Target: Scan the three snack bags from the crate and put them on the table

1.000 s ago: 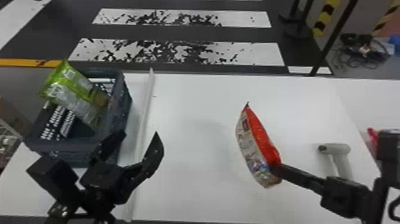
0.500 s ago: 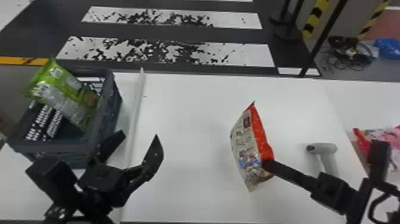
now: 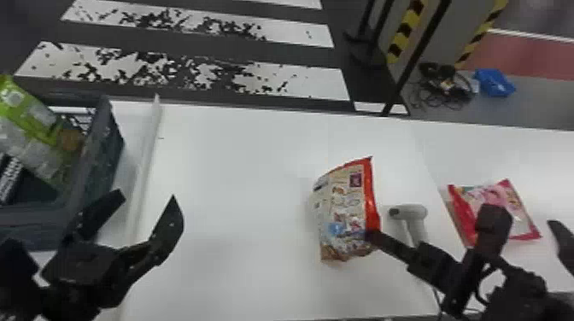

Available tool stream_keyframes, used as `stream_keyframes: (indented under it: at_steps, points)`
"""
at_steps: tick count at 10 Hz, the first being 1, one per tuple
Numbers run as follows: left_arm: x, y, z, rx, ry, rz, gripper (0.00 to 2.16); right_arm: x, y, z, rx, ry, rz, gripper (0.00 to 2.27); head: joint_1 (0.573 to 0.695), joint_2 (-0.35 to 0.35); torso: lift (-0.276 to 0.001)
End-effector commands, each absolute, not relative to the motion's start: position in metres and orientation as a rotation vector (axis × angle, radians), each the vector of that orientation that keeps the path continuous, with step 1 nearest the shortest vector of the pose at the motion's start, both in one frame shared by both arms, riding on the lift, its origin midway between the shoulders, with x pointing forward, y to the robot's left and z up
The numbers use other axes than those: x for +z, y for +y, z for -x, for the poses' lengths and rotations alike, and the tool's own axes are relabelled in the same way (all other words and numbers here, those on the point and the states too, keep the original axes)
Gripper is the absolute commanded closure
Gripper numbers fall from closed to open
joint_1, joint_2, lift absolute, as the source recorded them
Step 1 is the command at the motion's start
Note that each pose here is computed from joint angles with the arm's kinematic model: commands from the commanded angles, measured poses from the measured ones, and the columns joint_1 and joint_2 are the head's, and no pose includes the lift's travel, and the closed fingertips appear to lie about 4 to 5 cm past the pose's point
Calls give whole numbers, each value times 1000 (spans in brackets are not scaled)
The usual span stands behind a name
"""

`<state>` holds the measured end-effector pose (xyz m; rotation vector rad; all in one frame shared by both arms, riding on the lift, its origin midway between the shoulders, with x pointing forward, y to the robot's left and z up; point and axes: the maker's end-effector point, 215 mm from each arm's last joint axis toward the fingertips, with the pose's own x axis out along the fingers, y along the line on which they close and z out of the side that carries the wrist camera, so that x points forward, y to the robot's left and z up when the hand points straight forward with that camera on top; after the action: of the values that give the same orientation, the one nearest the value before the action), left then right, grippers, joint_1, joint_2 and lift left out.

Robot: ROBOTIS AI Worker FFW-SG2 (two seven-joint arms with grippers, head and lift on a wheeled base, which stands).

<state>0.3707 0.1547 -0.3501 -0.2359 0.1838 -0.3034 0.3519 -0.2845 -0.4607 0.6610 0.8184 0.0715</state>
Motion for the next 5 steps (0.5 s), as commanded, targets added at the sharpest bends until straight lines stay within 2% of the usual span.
stream_keyframes:
  at_steps: [1,2,5]
  points:
    - [-351,156,-373,-300,182,237,36,-465,-296,-352,46,831,-625,255,695,-200,-94]
    - [-351,152,-375,-307,183,240,36,-467,-298,-352,39,835,-616,97,695,-213,-94]
    - [-352,150,-376,-310,184,242,36,-467,-307,-355,26,837,-571,83,695,-233,-94]
